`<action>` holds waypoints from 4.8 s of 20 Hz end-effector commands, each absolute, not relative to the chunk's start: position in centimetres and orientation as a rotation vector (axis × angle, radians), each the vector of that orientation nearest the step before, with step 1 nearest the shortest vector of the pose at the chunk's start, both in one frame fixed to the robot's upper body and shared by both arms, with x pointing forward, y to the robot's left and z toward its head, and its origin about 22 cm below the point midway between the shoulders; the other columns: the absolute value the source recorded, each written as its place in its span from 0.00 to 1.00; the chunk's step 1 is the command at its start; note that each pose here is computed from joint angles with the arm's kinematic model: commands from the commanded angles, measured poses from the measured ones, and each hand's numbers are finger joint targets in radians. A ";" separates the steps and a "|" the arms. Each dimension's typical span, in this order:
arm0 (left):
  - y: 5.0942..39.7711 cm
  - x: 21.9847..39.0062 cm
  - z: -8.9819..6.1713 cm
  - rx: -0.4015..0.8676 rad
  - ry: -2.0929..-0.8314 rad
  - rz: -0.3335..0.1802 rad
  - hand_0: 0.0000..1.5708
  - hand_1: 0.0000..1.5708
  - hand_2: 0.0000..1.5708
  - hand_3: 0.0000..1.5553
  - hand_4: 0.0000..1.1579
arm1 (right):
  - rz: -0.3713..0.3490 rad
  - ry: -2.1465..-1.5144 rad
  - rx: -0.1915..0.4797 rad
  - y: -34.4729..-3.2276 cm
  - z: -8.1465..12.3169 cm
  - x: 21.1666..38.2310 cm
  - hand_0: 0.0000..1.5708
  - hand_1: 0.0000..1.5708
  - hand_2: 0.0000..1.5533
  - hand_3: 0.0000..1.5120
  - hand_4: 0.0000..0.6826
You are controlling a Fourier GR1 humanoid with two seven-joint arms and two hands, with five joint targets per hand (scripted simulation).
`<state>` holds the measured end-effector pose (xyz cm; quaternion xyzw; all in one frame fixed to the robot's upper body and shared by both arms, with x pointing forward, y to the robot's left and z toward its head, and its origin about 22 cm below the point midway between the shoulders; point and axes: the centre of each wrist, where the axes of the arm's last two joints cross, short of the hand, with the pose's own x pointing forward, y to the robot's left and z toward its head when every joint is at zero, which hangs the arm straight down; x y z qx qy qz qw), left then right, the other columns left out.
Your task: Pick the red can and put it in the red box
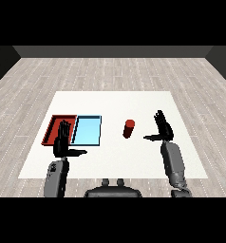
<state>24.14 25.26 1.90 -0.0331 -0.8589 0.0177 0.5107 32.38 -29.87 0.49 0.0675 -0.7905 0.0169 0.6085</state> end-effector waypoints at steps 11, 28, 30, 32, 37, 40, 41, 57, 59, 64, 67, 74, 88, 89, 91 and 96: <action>25.2 23.7 1.4 -0.061 -2.057 0.053 0.00 0.00 0.00 0.00 0.00 | -0.056 -1.744 0.279 -24.0 -3.6 33.2 0.00 0.00 0.00 0.00 0.00; 26.4 25.3 2.4 -0.072 -2.064 0.040 0.00 0.00 0.00 0.00 0.00 | -0.105 -1.691 0.349 -21.2 -5.1 34.2 0.00 0.00 0.00 0.00 0.00; 25.3 23.0 1.6 -0.092 -2.046 0.058 0.00 0.00 0.00 0.00 0.00 | -0.089 -1.683 0.354 -21.0 -6.5 34.1 0.00 0.00 0.00 0.00 0.00; 26.0 24.0 2.1 -0.086 -2.064 0.028 0.00 0.00 0.00 0.00 0.00 | -0.111 -1.699 0.361 -21.6 -7.0 34.8 0.00 0.00 0.00 0.00 0.00; 26.2 23.7 0.7 -0.109 -2.082 0.049 0.00 0.00 0.00 0.00 0.00 | -0.097 -1.660 0.363 -19.2 -4.9 36.5 0.00 0.00 0.00 0.00 0.00; 24.8 23.8 1.7 -0.095 -2.094 0.061 0.00 0.00 0.00 0.00 0.00 | -0.101 -1.668 0.339 -20.2 -6.5 35.7 0.00 0.00 0.00 0.00 0.00; 24.6 24.4 1.5 -0.106 -2.087 0.059 0.00 0.00 0.00 0.00 0.00 | -0.113 -1.648 0.345 -17.9 -5.7 36.0 0.00 0.00 0.00 0.00 0.00; 24.8 23.0 2.3 -0.075 -2.087 0.042 0.00 0.00 0.00 0.00 0.00 | -0.083 -1.632 0.309 -18.1 -5.1 37.1 0.00 0.00 0.00 0.00 0.00; 26.5 25.1 1.5 -0.086 -2.085 0.045 0.00 0.00 0.00 0.00 0.00 | -0.076 -1.614 0.326 -17.4 -6.1 36.3 0.00 0.00 0.00 0.00 0.00; 24.8 24.6 2.8 -0.090 -2.093 0.073 0.00 0.00 0.00 0.00 0.00 | -0.098 -1.617 0.344 -16.8 -5.3 37.1 0.00 0.00 0.00 0.00 0.00; 25.7 23.3 1.6 -0.092 -2.084 0.077 0.00 0.00 0.00 0.00 0.00 | -0.064 -1.617 0.346 -16.7 -6.5 36.4 0.00 0.00 0.00 0.00 0.00; 25.0 24.8 1.4 -0.109 -2.087 0.072 0.00 0.00 0.00 0.00 0.00 | -0.061 -1.599 0.333 -17.3 -5.2 37.7 0.00 0.00 0.00 0.00 0.00; 26.3 23.7 1.7 -0.087 -2.082 0.079 0.00 0.00 0.00 0.00 0.00 | -0.004 -1.533 0.092 -15.2 -5.6 37.9 0.97 0.97 0.95 0.95 0.84; 25.4 23.8 0.4 -0.101 -2.092 0.072 0.00 0.00 0.00 0.00 0.00 | 0.006 -1.549 0.098 -17.6 -5.4 38.4 0.97 0.97 0.95 0.95 0.84; 25.9 23.5 -0.2 -0.098 -2.100 0.076 0.00 0.00 0.00 0.00 0.00 | 0.047 -1.530 0.071 -16.1 -6.0 37.7 0.98 0.98 0.95 0.94 0.84; 24.4 23.9 0.0 -0.109 -2.091 0.071 0.00 0.00 0.00 0.00 0.00 | 0.075 -1.524 0.040 -15.3 -7.0 36.9 0.97 0.97 0.95 0.94 0.81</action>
